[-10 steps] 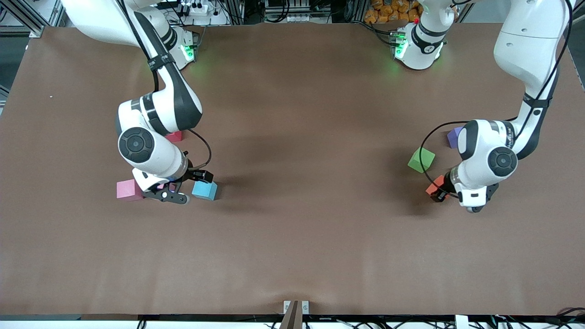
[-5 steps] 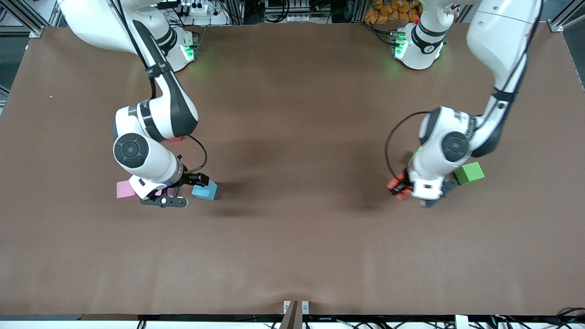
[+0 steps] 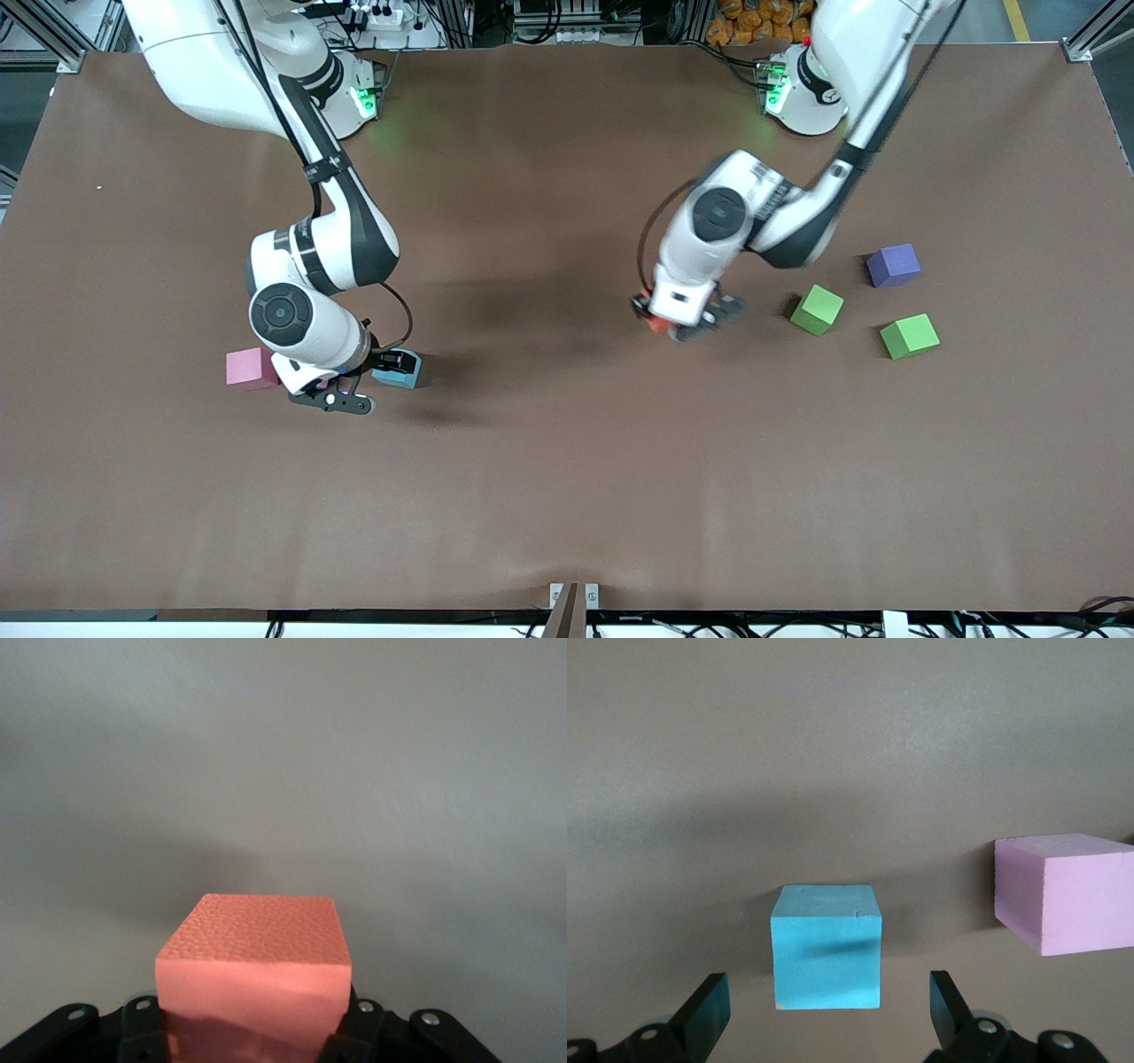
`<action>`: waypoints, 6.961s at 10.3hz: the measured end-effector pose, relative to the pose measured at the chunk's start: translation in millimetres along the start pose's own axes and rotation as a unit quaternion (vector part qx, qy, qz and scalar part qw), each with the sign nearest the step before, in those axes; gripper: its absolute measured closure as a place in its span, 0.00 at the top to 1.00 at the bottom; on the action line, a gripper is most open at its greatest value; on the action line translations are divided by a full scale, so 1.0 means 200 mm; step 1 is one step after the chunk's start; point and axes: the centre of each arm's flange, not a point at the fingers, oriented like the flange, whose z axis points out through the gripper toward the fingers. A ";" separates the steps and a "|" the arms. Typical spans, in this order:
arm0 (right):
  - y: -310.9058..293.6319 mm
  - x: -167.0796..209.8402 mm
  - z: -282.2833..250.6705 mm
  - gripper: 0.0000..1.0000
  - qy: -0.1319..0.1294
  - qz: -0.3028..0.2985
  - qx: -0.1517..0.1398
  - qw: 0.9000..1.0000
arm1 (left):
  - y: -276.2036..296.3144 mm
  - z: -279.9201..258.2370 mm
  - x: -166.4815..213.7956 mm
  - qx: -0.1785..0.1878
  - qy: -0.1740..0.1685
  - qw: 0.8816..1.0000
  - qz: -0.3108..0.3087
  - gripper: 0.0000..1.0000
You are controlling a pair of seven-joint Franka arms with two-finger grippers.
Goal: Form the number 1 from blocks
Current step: 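Carry the orange cube to mid-table while the right gripper grasps the cyan cube, then lower the orange cube onto mid-table and open the left gripper, then carry the cyan cube toward the orange cube while the left gripper grasps a green cube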
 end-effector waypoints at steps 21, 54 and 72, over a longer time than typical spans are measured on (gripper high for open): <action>-0.04 -0.01 0.42 0.90 0.013 -0.013 0.007 1.000 | 0.30 0.34 -1.32 0.021 -0.025 0.968 0.250 0.61; -1.03 -0.92 -0.14 0.63 0.031 -0.093 0.048 0.994 | -1.67 -0.18 1.42 0.094 0.034 0.995 -0.023 1.00; -1.12 -1.58 0.20 0.63 0.002 -0.088 0.044 0.995 | -1.96 0.06 1.51 0.085 0.020 0.996 0.028 1.00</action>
